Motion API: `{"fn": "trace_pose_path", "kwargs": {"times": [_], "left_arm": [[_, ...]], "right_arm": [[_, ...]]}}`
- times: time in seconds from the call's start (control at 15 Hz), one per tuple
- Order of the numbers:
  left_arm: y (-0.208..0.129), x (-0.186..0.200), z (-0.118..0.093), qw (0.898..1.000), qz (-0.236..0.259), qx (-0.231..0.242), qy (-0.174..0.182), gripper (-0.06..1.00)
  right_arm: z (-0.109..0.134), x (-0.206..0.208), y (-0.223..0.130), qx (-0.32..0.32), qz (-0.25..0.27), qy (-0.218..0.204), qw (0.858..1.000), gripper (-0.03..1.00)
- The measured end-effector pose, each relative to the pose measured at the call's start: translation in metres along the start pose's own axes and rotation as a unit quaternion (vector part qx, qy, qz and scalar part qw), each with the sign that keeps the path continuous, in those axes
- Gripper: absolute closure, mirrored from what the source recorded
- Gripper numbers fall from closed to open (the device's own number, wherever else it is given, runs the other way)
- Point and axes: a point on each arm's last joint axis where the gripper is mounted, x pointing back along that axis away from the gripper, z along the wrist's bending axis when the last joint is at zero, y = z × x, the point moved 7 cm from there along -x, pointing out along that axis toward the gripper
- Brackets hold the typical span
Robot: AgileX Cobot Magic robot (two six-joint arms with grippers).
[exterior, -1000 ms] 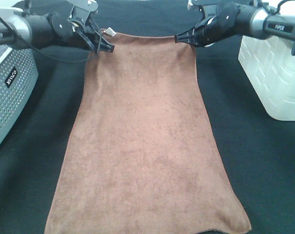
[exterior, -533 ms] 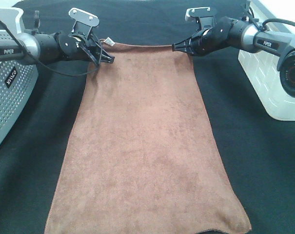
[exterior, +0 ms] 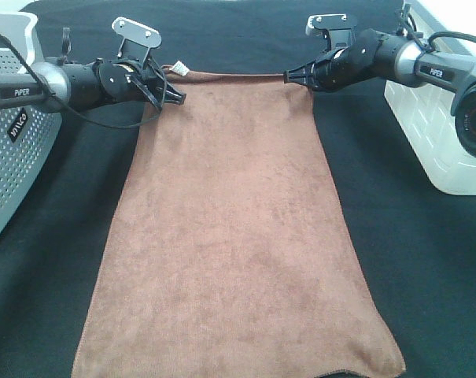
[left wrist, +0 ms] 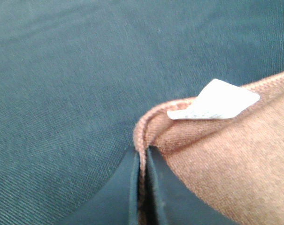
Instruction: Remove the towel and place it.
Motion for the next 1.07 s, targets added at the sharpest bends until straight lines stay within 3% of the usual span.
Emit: {"fn": "trace_pose_path", "kwargs": {"times": [0.27, 0.4, 0.47, 0.6, 0.67, 0.8, 1.07], "left_arm": [[0.001, 0.000, 0.001, 1.000, -0.002, 0.000, 0.002, 0.93], [0.003, 0.000, 0.002, 1.000, -0.010, -0.001, 0.007, 0.86], [0.003, 0.000, 0.003, 1.000, -0.014, -0.001, 0.011, 0.79], [0.005, -0.001, 0.006, 0.999, -0.027, 0.008, 0.021, 0.52], [0.004, -0.002, 0.006, 0.999, -0.029, 0.015, 0.023, 0.37], [0.006, -0.002, 0.009, 0.998, -0.039, 0.026, 0.031, 0.22], [0.009, -0.001, 0.011, 0.998, -0.049, 0.032, 0.037, 0.19]], "right_arm": [[0.000, 0.001, 0.002, -0.002, -0.004, 0.000, 1.000, 0.91], [-0.001, 0.001, 0.003, -0.005, -0.004, 0.001, 1.000, 0.74], [-0.001, 0.001, 0.003, -0.005, -0.007, 0.000, 1.000, 0.61], [-0.004, 0.001, 0.005, -0.006, -0.010, -0.002, 1.000, 0.34], [-0.008, 0.001, 0.005, -0.008, -0.011, -0.005, 1.000, 0.26], [-0.015, 0.002, 0.006, -0.011, -0.012, -0.010, 1.000, 0.21], [-0.021, 0.002, 0.006, -0.014, -0.013, -0.013, 1.000, 0.21]]}}
